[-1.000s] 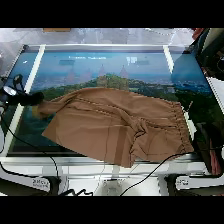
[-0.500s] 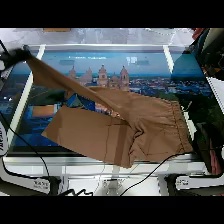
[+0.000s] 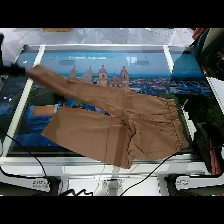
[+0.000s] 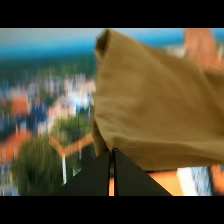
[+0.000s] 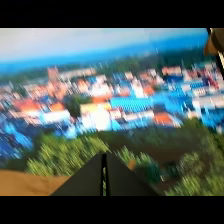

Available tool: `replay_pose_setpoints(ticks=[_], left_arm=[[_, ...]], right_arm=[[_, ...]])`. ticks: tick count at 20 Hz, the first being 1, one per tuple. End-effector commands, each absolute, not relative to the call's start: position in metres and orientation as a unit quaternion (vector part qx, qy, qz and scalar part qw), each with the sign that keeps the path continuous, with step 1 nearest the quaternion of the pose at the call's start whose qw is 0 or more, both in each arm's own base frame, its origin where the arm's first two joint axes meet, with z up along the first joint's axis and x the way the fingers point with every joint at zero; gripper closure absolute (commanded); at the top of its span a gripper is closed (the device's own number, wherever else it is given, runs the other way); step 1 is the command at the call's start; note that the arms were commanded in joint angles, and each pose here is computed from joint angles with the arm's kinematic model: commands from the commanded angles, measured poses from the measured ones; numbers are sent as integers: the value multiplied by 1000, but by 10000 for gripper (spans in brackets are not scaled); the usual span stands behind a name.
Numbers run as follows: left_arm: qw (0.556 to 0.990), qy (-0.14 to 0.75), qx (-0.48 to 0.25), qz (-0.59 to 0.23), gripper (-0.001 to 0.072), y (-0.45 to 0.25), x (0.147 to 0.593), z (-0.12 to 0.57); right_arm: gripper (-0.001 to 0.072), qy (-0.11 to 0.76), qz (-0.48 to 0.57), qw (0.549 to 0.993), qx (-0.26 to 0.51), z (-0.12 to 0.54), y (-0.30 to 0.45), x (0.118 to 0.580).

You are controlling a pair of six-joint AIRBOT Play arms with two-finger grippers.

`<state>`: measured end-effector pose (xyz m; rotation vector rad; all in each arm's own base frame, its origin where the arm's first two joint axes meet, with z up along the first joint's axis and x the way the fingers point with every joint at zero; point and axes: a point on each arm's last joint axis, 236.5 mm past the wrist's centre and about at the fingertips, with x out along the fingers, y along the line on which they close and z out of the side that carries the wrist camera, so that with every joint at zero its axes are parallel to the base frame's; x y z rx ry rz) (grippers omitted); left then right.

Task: Fold the clothes and pants, and hang the long-sleeved shirts on hangers.

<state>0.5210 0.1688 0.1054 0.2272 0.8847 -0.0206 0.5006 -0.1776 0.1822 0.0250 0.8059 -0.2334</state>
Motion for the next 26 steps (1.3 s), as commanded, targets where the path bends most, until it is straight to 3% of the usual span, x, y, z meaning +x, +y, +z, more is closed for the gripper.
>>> replay_pose_setpoints(ticks=[1,4,6,9,14,15,16,21,26], left_arm=[[825,553,108,-46,698,194,453,27],[804,571,142,-83,696,196,447,1],[809,563,151,-82,695,197,457,-4],[823,538,166,-71,695,198,474,0],[827,529,177,-78,695,186,483,1],[827,528,178,-79,695,186,484,2],[826,528,179,-80,694,184,485,1],[826,527,182,-86,694,178,487,0],[834,510,196,-85,695,170,500,4]], right_arm=[[689,464,-135,875,21,145,-201,472],[689,567,-119,810,94,87,-205,424],[689,597,-57,790,132,64,-188,407],[689,604,39,777,174,37,-165,392],[682,591,90,725,343,-28,-145,360],[539,594,73,714,363,-45,-147,355],[243,597,51,703,384,-60,-148,351],[181,552,50,711,432,-87,-146,379],[144,556,55,713,424,-115,-136,394]])
